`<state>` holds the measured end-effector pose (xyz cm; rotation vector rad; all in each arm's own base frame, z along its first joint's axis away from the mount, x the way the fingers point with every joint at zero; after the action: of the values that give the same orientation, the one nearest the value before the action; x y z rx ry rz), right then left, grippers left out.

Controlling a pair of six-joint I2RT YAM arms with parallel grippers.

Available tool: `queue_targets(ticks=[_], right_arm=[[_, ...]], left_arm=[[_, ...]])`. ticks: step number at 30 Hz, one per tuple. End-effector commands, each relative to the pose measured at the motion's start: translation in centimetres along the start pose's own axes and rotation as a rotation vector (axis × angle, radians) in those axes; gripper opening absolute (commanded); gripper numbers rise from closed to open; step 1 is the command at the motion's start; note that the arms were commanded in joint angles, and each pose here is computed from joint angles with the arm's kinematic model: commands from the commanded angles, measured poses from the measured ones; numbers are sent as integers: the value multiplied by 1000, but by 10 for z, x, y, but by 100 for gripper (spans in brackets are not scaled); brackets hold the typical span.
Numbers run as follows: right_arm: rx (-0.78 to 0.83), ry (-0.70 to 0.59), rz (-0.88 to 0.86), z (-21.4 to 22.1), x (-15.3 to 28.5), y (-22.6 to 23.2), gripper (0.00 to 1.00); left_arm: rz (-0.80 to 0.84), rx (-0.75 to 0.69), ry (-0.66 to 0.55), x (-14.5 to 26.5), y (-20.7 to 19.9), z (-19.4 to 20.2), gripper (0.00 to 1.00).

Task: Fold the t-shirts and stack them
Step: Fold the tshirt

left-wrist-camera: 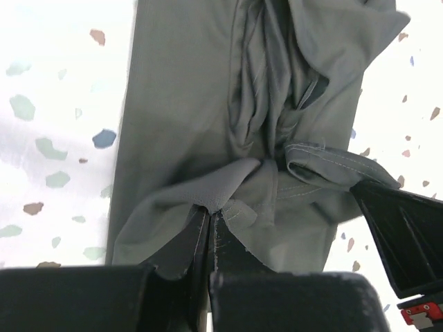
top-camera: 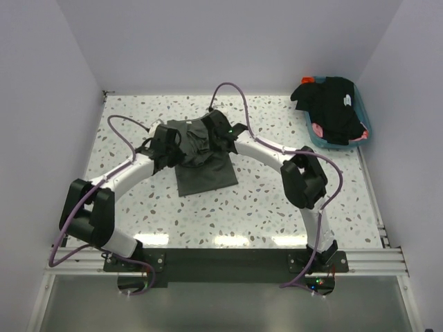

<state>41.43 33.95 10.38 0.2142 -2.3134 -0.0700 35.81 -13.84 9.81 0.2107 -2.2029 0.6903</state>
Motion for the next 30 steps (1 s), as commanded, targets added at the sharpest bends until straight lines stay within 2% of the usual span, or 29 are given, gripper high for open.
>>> queue_targets(ticks=[1,7,14,16,17,18,20,21,22,23,25,30], right_arm=[[12,-15,-55,1,19,6,0],[9,11,-71,12,7,8,0],[-1,7,-74,-3,-9,5,0],[-17,-9,-92,-15,-13,4,6],[-20,-8,-96,-18,-16,3,11],[-24,-4,-113,-22,-19,4,23],[-24,-4,-120,-25,-19,1,39],[-15,-11,-124,-28,-16,1,51],[-11,-16,-123,-28,-11,-1,56],[-10,-25,-124,-30,-8,-2,61],[-6,-30,-111,-28,1,-9,68],[-19,-28,-110,-16,17,-20,68]], left_arm=[[61,5,5,1,1,11,0],[57,7,31,-6,6,21,0],[53,12,-6,-12,-10,-5,0],[43,32,0,-18,-7,-9,0],[58,37,-7,-20,-10,-14,7],[60,50,-12,-22,-6,-20,16],[73,55,-23,-26,-3,-25,35],[74,66,-33,-26,1,-30,54],[77,67,-39,-26,4,-31,61],[87,68,-50,-22,6,-32,76],[85,68,-72,-18,12,-37,81],[83,64,-68,-6,22,-28,80]])
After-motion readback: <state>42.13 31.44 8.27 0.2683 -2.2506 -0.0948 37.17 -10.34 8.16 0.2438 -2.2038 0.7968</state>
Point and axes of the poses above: each gripper's point midway between its finger pads, its own x axis back along the fingers, its own y axis along the line the jaws close on, z = x × y, the point moved 1 cm from there along x, back along the fingers, and after that the axes turned 3 degrees about -x, right-handed, at the moved point
